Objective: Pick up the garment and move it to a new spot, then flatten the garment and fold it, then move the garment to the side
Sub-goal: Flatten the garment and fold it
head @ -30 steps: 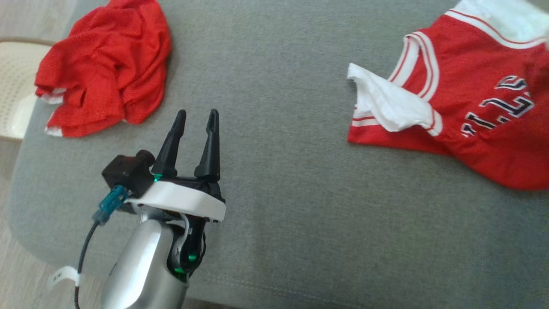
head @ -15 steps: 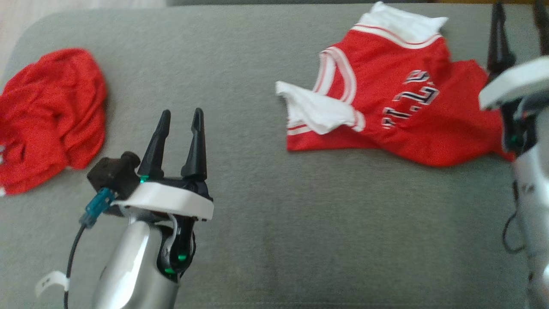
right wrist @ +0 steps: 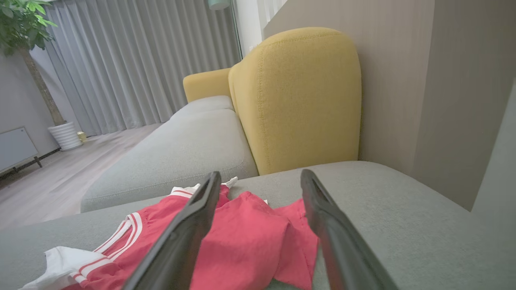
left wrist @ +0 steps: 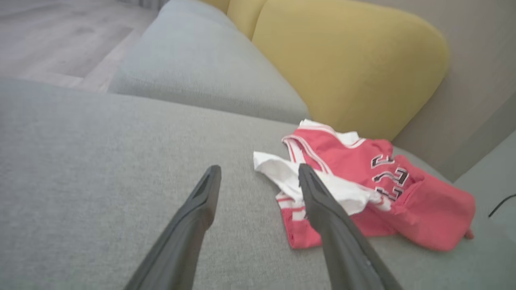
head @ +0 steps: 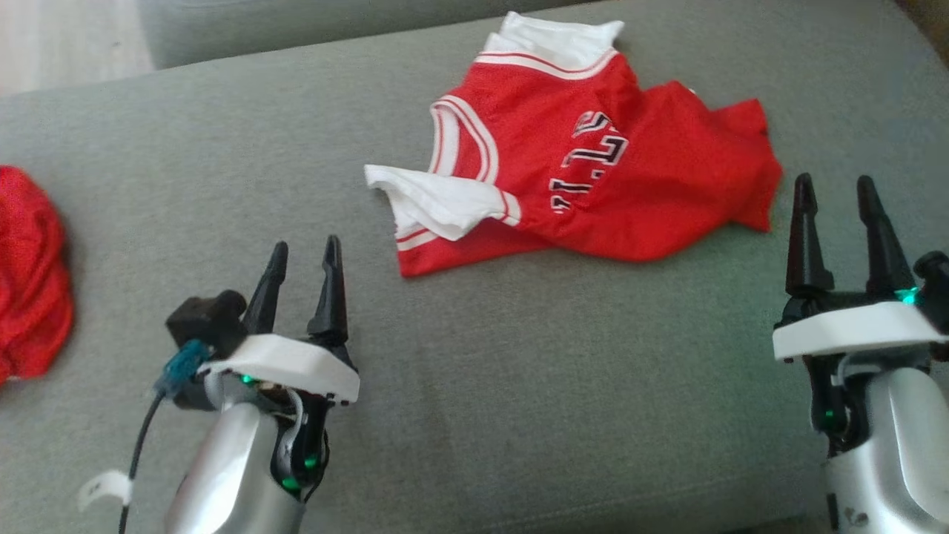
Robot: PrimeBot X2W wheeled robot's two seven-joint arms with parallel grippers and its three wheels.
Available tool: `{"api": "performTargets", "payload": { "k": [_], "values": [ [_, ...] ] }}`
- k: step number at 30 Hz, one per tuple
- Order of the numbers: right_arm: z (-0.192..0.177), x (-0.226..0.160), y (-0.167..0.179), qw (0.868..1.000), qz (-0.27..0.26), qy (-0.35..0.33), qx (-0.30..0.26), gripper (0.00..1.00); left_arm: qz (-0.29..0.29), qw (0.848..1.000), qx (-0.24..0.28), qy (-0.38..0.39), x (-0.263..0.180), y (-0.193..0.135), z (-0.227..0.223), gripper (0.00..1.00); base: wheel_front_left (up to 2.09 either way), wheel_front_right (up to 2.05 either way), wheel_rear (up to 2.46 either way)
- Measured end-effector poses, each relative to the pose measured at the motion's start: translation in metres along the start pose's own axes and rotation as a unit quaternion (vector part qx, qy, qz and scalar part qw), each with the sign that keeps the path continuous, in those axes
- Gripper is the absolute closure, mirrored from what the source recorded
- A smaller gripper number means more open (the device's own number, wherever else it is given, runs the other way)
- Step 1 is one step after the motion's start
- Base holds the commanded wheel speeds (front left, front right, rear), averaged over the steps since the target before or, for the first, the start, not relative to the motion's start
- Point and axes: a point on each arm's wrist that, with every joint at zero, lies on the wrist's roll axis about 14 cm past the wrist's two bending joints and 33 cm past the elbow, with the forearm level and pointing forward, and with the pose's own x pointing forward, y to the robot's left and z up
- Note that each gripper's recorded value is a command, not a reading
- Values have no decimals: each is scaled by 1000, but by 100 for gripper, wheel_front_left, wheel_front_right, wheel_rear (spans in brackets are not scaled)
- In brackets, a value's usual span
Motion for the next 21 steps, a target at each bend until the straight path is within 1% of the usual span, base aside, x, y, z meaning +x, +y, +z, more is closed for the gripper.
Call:
{"api": "performTargets", "payload": {
  "k": [3,7,10,16,21],
  "values": [
    [10,-1,-6,1000,-11,-12,-4,0,-17,999,18,42,14,-7,-22,0,0,0,0],
    [12,-3,-15,1000,-26,-14,-8,0,-44,996,32,74,44,-20,-29,0,0,0,0],
    [9,-5,-21,999,-36,-10,-9,0,-53,991,45,116,61,-25,-42,0,0,0,0],
    [1,-9,-32,998,-54,0,-21,0,-34,985,38,164,80,-17,-63,0,0,0,0],
    [-5,-13,-39,998,-65,8,-23,0,-25,982,44,179,94,-15,-71,0,0,0,0]
  ]
}}
